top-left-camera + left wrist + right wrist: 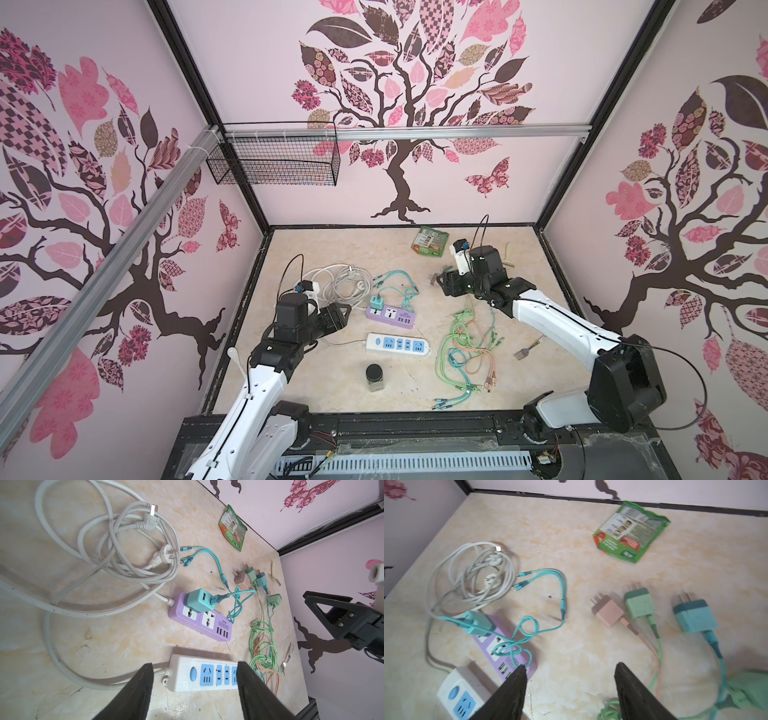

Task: Insert the plug
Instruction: 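Move the right gripper toward the other chargers farther from the robot, then lower the right gripper around the sage-green charger and close on it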

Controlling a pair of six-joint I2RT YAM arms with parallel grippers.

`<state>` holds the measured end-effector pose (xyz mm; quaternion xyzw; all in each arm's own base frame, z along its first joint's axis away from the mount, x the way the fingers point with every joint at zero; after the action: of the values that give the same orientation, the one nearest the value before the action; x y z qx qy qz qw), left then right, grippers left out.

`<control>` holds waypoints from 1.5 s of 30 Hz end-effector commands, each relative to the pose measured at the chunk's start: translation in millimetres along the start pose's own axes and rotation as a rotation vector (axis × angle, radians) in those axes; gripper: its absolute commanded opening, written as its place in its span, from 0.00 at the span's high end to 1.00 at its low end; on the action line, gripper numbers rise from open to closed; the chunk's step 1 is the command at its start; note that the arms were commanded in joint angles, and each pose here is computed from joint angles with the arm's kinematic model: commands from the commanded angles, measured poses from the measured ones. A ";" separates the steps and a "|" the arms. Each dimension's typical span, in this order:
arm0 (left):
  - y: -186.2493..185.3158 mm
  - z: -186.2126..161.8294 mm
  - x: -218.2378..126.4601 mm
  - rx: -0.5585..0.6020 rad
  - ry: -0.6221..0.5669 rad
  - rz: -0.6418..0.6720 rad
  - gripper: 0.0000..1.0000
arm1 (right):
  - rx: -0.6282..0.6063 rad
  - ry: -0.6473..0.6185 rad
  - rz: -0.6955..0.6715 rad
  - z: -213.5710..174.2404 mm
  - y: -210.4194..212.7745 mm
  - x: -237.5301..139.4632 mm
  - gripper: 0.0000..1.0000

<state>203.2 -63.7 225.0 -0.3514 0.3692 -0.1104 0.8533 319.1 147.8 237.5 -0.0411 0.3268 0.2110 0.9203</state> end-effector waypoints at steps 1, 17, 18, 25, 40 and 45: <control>-13.5 8.3 -12.9 0.038 -0.024 -0.033 0.33 | 0.114 -0.002 -0.221 -1.7 -31.6 -9.4 0.33; -11.8 3.6 -16.0 0.044 -0.019 -0.043 0.33 | 0.411 0.121 -0.395 -51.9 -123.4 17.4 0.34; -12.1 3.5 -16.5 0.046 -0.019 -0.043 0.33 | 0.427 0.125 -0.400 -54.2 -127.0 20.0 0.33; -11.0 1.6 -20.2 0.064 -0.020 -0.033 0.33 | 0.489 0.154 -0.428 -64.4 -149.5 37.3 0.34; -9.3 0.6 -21.3 0.084 -0.020 -0.016 0.32 | 0.535 0.172 -0.418 -83.4 -165.8 57.4 0.48; -8.6 0.7 -19.5 0.084 -0.017 -0.013 0.32 | 0.527 0.157 -0.430 -84.9 -169.1 54.2 0.54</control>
<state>188.7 -61.4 229.3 -0.3265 0.3719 -0.1205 0.8606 374.1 -1.2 127.2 0.1123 0.4309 -0.0835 0.8915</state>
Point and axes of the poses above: each gripper's point midway between its finger pads, its own x axis out along the fingers, its own y axis along the line the jaws close on, z = x × y, the point moved 9 cm from there along -x, back along the fingers, and after that the axes turned 9 degrees about -x, right-handed, at the moved point
